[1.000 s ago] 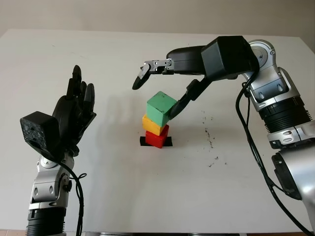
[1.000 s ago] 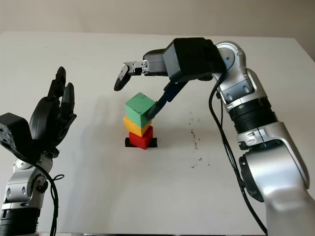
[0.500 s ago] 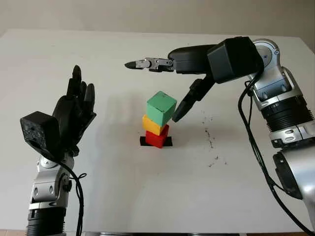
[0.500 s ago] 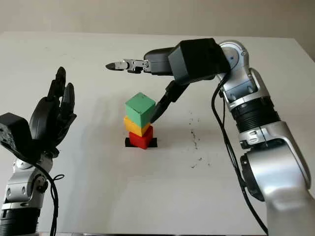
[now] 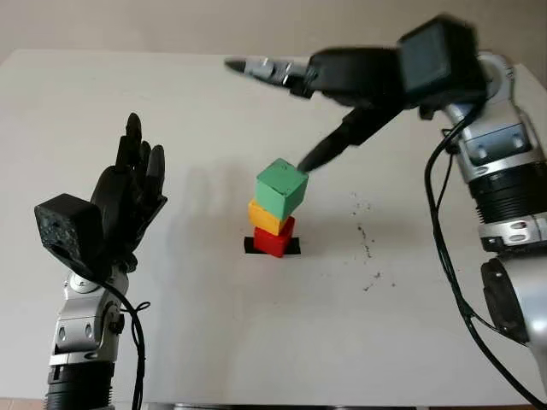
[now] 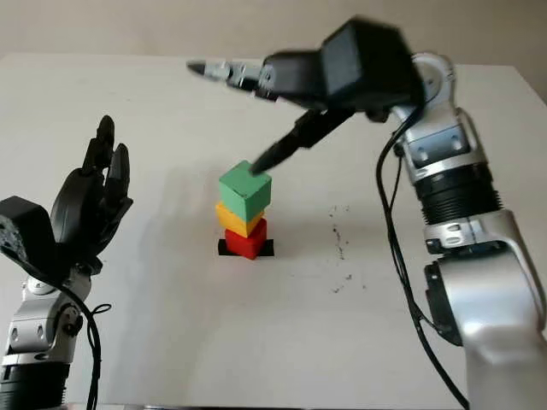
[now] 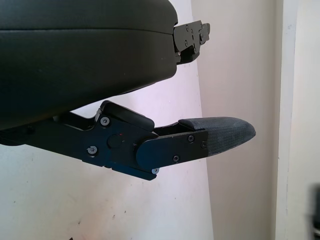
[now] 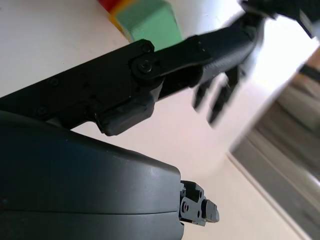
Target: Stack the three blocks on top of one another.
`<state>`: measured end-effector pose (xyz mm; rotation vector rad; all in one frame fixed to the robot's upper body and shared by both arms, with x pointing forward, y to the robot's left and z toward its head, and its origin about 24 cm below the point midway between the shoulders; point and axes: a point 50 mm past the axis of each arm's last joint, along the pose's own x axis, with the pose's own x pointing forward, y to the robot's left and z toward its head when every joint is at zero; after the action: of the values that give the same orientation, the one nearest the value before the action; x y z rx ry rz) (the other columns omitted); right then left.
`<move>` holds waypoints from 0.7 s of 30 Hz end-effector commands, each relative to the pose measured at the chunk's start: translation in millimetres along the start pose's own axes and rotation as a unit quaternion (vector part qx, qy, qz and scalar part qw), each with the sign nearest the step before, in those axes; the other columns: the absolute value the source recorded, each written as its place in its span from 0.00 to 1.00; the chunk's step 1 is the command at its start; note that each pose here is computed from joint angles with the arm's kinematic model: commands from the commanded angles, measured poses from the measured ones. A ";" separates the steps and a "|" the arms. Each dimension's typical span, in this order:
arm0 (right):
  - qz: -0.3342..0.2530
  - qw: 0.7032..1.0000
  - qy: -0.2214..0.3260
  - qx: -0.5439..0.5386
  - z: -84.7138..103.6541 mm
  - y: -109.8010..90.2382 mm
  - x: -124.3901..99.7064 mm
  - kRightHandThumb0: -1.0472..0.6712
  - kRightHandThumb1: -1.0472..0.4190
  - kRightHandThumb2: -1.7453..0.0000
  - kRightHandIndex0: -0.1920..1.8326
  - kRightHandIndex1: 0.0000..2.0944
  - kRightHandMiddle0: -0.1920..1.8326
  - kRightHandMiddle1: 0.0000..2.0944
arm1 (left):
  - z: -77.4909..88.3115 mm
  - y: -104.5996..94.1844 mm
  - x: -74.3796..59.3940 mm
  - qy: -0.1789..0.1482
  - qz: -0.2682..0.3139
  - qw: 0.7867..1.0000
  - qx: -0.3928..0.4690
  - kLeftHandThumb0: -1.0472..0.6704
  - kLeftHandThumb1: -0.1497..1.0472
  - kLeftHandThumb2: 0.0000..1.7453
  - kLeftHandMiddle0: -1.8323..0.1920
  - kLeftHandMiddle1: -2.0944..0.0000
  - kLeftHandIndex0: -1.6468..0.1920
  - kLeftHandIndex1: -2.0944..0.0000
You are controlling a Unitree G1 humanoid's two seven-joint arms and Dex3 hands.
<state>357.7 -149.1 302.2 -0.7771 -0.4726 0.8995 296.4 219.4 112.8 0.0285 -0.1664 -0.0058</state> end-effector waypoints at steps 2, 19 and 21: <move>-0.079 0.997 -0.022 0.002 -10.7 -3.5 -29.4 0.03 0.00 0.67 0.00 0.00 0.00 0.00 | 1.1 -0.3 -1.6 -0.003 -0.004 1.000 0.000 0.15 1.00 0.35 1.00 1.00 1.00 1.00; -0.301 0.918 0.065 0.249 -101.4 110.2 -81.6 0.13 0.00 0.63 0.00 0.00 0.00 0.00 | 3.7 -1.5 1.1 -0.024 -0.011 1.000 0.000 0.15 1.00 0.35 1.00 1.00 1.00 1.00; -0.315 0.907 0.072 0.270 -105.8 124.8 -78.1 0.13 0.00 0.62 0.00 0.00 0.00 0.00 | 3.4 -3.3 0.9 -0.028 -0.011 1.000 -0.002 0.14 1.00 0.36 1.00 1.00 1.00 1.00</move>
<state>323.0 -212.2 138.5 -0.1625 -0.2882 0.3333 295.1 218.5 114.3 0.0257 -0.2053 -0.0245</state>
